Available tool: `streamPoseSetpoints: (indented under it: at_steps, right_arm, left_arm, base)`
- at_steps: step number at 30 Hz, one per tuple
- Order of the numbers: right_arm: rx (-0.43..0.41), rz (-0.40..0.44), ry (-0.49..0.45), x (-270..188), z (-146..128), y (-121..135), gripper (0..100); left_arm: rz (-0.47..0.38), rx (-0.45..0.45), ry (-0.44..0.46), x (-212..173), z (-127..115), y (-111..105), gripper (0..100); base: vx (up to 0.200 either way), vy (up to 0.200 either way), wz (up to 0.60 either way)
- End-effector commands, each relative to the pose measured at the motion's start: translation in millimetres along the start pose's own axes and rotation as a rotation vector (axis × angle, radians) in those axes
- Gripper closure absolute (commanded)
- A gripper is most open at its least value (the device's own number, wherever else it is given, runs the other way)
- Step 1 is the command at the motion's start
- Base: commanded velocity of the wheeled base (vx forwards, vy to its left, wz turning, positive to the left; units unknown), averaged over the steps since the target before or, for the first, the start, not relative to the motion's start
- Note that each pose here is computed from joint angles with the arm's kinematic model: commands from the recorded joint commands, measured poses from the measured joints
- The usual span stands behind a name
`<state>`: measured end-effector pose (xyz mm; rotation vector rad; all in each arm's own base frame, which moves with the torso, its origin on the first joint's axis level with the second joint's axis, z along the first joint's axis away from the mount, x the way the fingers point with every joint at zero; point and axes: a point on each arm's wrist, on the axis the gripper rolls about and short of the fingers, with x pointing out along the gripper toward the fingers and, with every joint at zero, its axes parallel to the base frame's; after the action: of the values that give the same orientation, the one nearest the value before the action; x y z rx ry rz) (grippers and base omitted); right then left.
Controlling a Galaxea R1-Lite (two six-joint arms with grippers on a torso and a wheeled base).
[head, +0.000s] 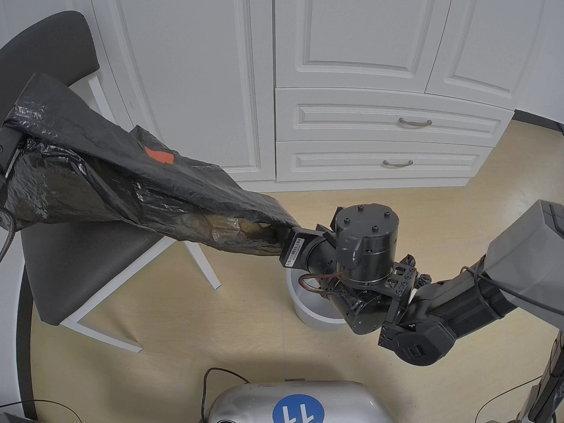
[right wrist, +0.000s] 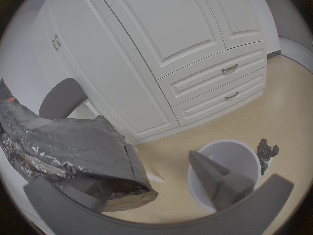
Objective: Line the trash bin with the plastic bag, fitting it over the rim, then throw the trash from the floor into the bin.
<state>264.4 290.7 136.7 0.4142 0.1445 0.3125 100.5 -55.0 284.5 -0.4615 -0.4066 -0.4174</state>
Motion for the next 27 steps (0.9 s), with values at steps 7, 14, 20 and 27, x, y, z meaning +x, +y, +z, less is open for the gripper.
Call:
streamPoseSetpoints:
  at_steps: [7,14,20,27]
  right_arm:
    - [0.015,0.002,-0.05,-10,38,-12,100]
    - [-0.082,0.047,-0.124,-58,102,-40,100]
    - [-0.155,0.053,-0.151,-121,151,-56,100]
    - [-0.204,0.062,-0.209,-203,193,-72,100]
  left_arm:
    - [-0.008,-0.023,0.059,0,-14,1,100]
    - [-0.036,-0.072,0.165,3,-36,-2,100]
    - [-0.099,-0.135,0.356,18,-81,-15,100]
    - [-0.131,-0.154,0.486,59,-162,-30,100]
  base:
    - [0.0,0.0,0.0]
    - [0.0,0.0,0.0]
    - [0.0,0.0,0.0]
    - [0.0,0.0,0.0]
